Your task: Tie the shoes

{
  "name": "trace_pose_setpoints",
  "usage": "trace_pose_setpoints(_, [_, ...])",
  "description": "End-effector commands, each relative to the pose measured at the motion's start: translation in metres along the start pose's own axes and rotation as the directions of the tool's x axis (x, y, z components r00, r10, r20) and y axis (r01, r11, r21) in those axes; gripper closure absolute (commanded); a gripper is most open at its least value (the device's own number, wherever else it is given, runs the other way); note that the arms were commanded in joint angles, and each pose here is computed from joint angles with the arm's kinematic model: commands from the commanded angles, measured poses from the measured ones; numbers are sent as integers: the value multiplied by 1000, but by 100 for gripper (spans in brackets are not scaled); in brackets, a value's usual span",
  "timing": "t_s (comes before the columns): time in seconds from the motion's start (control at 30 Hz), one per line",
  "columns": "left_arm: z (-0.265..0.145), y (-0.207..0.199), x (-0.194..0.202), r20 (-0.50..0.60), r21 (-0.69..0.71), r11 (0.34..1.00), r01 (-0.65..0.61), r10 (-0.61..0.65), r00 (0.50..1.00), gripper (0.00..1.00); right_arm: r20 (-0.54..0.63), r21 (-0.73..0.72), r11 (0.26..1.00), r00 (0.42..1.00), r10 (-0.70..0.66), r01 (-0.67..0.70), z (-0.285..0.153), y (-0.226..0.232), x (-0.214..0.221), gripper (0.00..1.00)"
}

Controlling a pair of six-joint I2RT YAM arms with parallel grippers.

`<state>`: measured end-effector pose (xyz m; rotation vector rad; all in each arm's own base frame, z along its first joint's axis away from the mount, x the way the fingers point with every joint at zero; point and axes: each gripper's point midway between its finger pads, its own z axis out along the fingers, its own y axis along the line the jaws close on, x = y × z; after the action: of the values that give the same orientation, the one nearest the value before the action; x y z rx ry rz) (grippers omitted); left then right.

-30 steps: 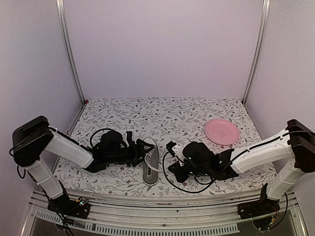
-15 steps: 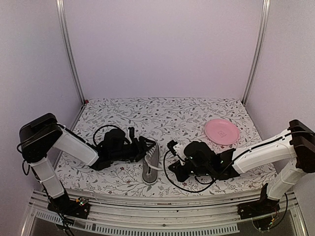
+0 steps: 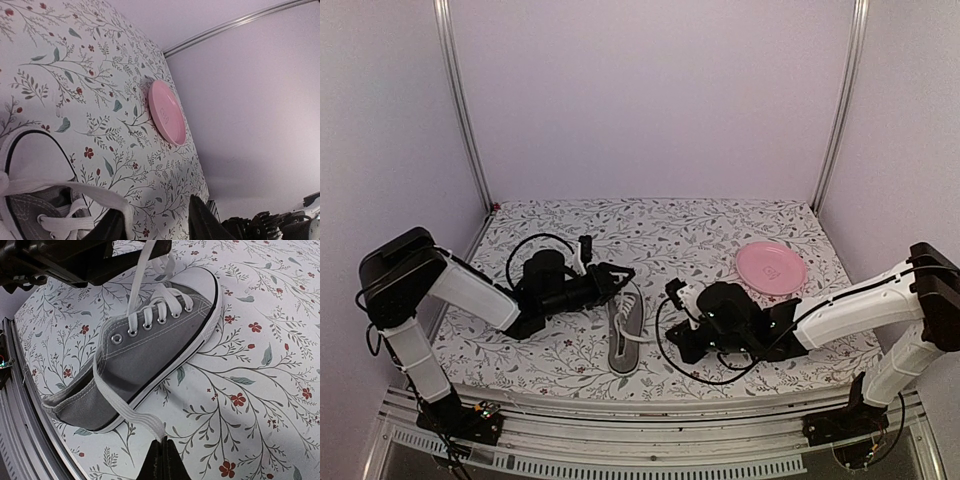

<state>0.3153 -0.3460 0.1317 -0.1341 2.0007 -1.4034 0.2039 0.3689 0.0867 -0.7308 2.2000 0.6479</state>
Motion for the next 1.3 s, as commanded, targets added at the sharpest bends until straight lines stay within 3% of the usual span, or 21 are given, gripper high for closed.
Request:
trace_pose_setpoints(0.0, [3, -27, -17, 19, 127, 986, -111, 109, 994, 63, 59, -19, 999, 998, 36, -35, -8, -4, -23, 98])
trace_pose_setpoints(0.3, [8, -34, -10, -90, 207, 953, -220, 243, 966, 87, 123, -26, 998, 991, 57, -54, 1, -20, -60, 98])
trace_pose_setpoints(0.53, [1, -30, 10, -212, 249, 917, -311, 365, 907, 100, 181, -54, 998, 982, 49, -39, 7, -32, -100, 98])
trace_pose_setpoints(0.73, [-6, -35, 24, -300, 316, 875, -367, 459, 836, 100, 192, -87, 996, 981, 10, 7, 17, -29, -117, 98])
trace_pose_setpoints(0.9, [-1, -27, 27, -375, 288, 860, -422, 507, 776, 100, 200, -123, 992, 980, -15, 40, 20, -21, -123, 98])
trace_pose_setpoints(1.27, [3, -32, 31, -415, 339, 836, -431, 544, 729, 94, 203, -134, 990, 979, -15, 43, 22, -19, -127, 98])
